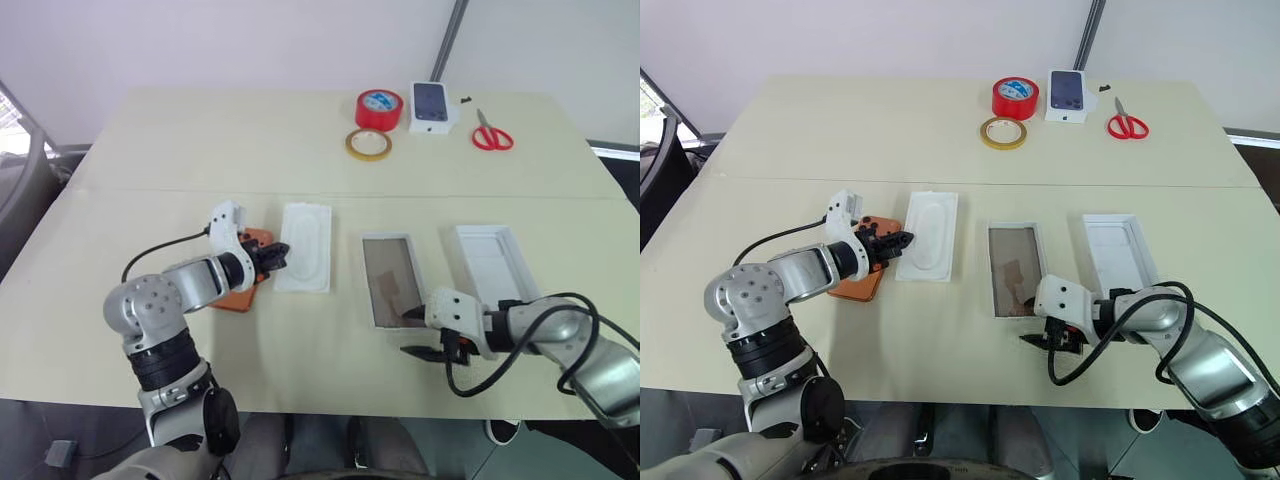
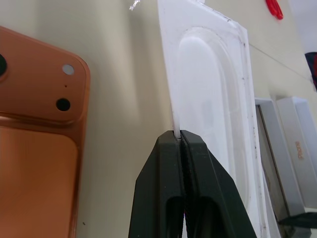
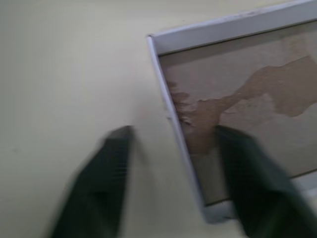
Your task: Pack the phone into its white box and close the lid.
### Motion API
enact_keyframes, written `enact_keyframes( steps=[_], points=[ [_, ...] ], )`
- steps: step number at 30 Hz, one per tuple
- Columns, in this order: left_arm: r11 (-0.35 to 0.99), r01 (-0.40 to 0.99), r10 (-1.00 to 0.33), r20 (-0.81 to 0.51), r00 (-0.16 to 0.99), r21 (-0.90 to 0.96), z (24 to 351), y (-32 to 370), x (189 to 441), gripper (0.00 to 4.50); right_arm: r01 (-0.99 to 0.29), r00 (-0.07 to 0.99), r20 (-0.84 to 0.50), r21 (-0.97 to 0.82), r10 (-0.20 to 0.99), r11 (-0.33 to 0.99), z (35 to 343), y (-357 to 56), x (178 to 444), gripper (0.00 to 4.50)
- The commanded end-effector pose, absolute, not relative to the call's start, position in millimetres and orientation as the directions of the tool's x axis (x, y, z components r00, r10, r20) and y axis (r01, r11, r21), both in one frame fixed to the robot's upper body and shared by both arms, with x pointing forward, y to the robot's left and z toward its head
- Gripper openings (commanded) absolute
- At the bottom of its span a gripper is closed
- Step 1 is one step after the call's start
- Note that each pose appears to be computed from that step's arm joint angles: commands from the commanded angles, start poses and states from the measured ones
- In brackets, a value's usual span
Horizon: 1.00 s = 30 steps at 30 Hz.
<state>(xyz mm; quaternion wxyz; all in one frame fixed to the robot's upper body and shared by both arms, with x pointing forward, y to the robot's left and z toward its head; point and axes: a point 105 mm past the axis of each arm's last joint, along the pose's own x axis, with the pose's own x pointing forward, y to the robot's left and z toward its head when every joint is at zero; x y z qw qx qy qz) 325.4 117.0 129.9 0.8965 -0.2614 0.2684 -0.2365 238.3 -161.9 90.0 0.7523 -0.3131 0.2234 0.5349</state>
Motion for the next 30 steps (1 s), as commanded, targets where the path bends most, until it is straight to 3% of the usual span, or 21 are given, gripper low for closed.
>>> enact_keyframes(
  steps=[1, 2, 12, 22, 28, 30],
  points=[
    [0.760, 0.306, -0.541, -0.297, 0.786, -0.573, 148.3, 127.1, 329.5, 0.00, -0.948, 0.310, -0.664, -0.271, 0.681, 0.167, 98.9, -152.5, 237.6, 0.64],
    [0.763, 0.301, -0.533, -0.293, 0.794, -0.573, 149.7, 130.1, 330.7, 0.00, -0.946, 0.313, -0.660, -0.284, 0.683, 0.159, 101.1, -149.9, 238.7, 0.04],
    [0.774, 0.258, -0.469, -0.250, 0.847, -0.578, 167.2, 156.8, 342.8, 0.00, -0.914, 0.347, -0.619, -0.393, 0.704, 0.104, 112.4, -101.0, 264.7, 0.04],
    [0.764, 0.297, -0.513, -0.260, 0.818, -0.573, 166.8, 141.8, 338.1, 0.00, -0.898, 0.371, -0.589, -0.425, 0.718, 0.116, 120.6, -66.3, 288.3, 0.04],
    [0.751, 0.309, -0.536, -0.267, 0.801, -0.583, 164.5, 127.0, 334.5, 0.00, -0.887, 0.402, -0.505, -0.421, 0.764, 0.189, 141.0, -77.9, 279.1, 2.81],
    [0.749, 0.317, -0.547, -0.274, 0.791, -0.582, 163.1, 117.9, 333.1, 0.00, -0.884, 0.418, -0.481, -0.410, 0.770, 0.224, 148.7, -89.6, 274.3, 2.81]
  ],
)
